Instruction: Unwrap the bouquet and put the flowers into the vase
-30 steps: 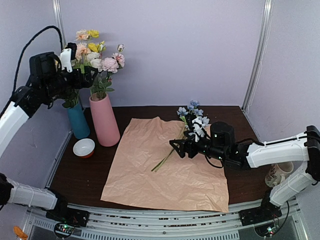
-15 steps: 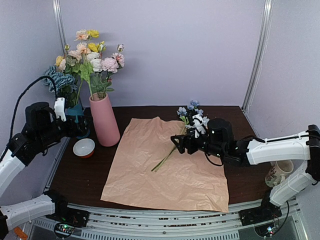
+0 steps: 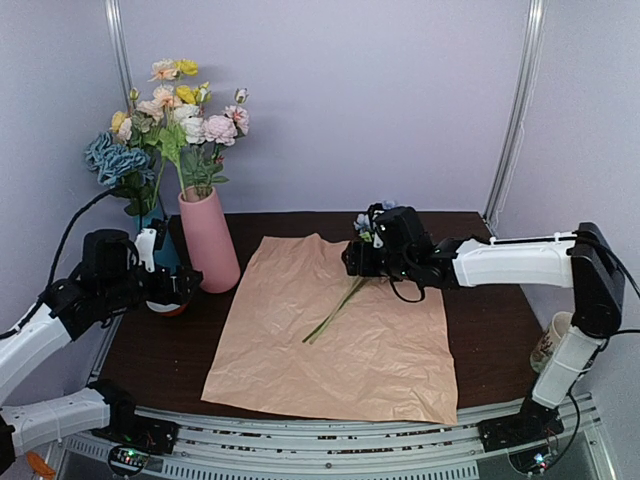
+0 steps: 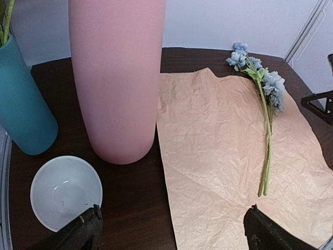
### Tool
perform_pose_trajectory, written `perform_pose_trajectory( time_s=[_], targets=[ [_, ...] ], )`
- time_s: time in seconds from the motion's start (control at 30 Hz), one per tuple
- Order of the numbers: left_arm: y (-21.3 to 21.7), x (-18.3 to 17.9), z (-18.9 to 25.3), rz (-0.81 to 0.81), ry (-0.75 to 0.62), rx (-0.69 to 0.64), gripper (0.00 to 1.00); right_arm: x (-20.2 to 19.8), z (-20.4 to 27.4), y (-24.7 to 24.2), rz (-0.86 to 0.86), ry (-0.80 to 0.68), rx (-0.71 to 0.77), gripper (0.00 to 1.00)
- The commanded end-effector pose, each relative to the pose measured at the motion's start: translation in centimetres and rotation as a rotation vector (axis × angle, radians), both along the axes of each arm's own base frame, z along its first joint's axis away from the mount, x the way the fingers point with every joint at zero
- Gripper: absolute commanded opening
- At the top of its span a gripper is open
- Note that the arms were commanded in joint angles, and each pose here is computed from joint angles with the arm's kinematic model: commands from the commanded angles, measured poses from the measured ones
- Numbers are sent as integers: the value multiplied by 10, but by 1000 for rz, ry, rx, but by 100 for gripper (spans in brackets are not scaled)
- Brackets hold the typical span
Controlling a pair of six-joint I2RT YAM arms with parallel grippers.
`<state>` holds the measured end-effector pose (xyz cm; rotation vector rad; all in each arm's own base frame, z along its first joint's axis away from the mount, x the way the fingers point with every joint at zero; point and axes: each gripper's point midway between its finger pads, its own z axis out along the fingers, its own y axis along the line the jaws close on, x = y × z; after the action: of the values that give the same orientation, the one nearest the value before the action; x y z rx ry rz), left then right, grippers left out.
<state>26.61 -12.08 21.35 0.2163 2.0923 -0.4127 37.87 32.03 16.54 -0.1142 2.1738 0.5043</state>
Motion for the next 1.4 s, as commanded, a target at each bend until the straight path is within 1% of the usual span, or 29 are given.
perform_pose_trajectory(
  time_s=[0.0,0.13,0.47,0.63,0.83,1.0,1.37],
  targets=[
    [-4,5,17,-21,-53,-14,98,13,-46,-9,-39,217,54,78],
    [-1,4,21,-7,-71,-12,98,26,-70,0,-19,297,99,74],
    [3,3,25,9,-90,-13,98,47,-84,18,16,341,154,59],
    [4,2,26,11,-93,-14,98,52,-87,19,5,344,161,58],
    [4,2,26,12,-95,-14,98,57,-101,9,-43,372,155,58],
    [4,2,27,14,-96,-14,98,59,-113,8,-49,390,154,57],
    [4,2,26,14,-95,-13,98,61,-139,3,-73,432,141,48]
  ],
)
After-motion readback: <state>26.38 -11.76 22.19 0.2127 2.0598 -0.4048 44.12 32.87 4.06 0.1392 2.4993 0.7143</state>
